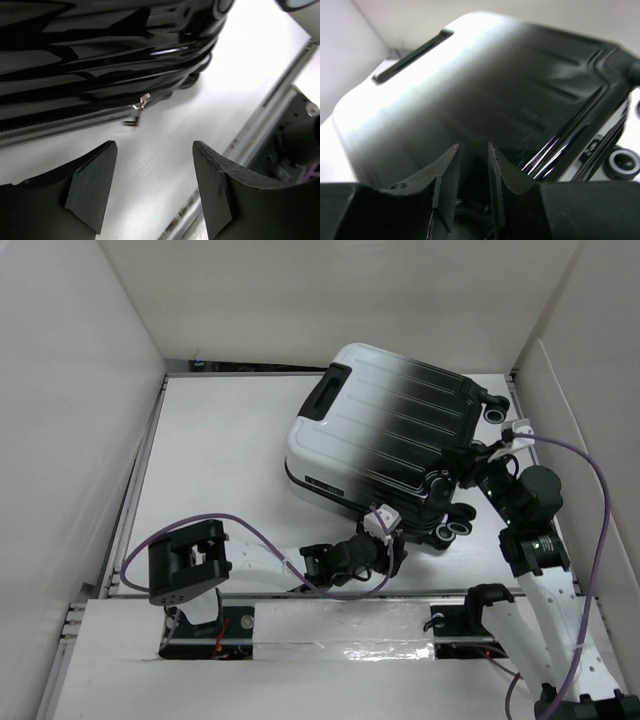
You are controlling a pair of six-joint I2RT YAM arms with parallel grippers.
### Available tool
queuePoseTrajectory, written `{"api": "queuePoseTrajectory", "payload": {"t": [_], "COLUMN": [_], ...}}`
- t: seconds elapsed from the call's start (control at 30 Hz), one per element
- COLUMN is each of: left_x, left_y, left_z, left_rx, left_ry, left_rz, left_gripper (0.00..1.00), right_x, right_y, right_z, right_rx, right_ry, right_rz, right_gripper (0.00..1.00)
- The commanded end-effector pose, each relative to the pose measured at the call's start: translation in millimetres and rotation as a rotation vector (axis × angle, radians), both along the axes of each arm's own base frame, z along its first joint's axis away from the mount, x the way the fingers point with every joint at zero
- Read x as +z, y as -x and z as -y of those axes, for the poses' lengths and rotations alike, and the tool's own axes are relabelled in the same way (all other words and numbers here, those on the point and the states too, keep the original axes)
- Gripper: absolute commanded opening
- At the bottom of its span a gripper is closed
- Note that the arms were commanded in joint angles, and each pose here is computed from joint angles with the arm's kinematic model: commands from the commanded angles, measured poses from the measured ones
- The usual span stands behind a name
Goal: Pack the luggage
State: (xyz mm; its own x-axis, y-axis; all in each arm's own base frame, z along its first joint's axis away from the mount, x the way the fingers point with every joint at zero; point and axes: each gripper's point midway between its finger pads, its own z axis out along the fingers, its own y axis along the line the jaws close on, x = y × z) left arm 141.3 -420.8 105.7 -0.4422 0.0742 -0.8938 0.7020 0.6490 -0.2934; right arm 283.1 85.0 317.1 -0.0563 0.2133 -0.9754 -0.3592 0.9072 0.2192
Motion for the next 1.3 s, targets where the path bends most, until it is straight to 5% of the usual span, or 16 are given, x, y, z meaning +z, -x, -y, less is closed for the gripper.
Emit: {"api": "queuePoseTrajectory", "payload": {"t": [0.0,0.4,0.5,0.53,0.67,0.97,1.27], "left_x": [23,3,3,4,6,20,1], "left_y": [-15,-45,-52,-54,-59,-50,-51], "left_z": [14,16,13,12,5,-34,-90], "left_rx": [0.090,0.288,0.349,0.359,0.402,0.397,0.474], "left_ry": [0.075,0.043,0.060,0.067,0.079,0.110,-0.026], "left_rz": [0.035,0.093,0.104,0.108,0.132,0.151,0.179], "left_gripper": [0.60,0.52,0.36,0.17,0.00,0.00,0.00], "right_x": [-25,-73,-81,-84,-98,-104,-119], "right_y": [11,51,54,56,61,61,63], "right_z": [-1,-18,-18,-18,-15,-20,-19], "right_rx": [-0.015,0.040,0.034,0.030,0.012,0.039,0.037], "right_ry": [0.039,0.015,0.013,0.014,-0.008,0.005,0.001], "right_rz": [-0.059,-0.139,-0.154,-0.161,-0.194,-0.199,-0.237], "right_gripper": [0.35,0.44,0.46,0.47,0.56,0.77,0.76]}}
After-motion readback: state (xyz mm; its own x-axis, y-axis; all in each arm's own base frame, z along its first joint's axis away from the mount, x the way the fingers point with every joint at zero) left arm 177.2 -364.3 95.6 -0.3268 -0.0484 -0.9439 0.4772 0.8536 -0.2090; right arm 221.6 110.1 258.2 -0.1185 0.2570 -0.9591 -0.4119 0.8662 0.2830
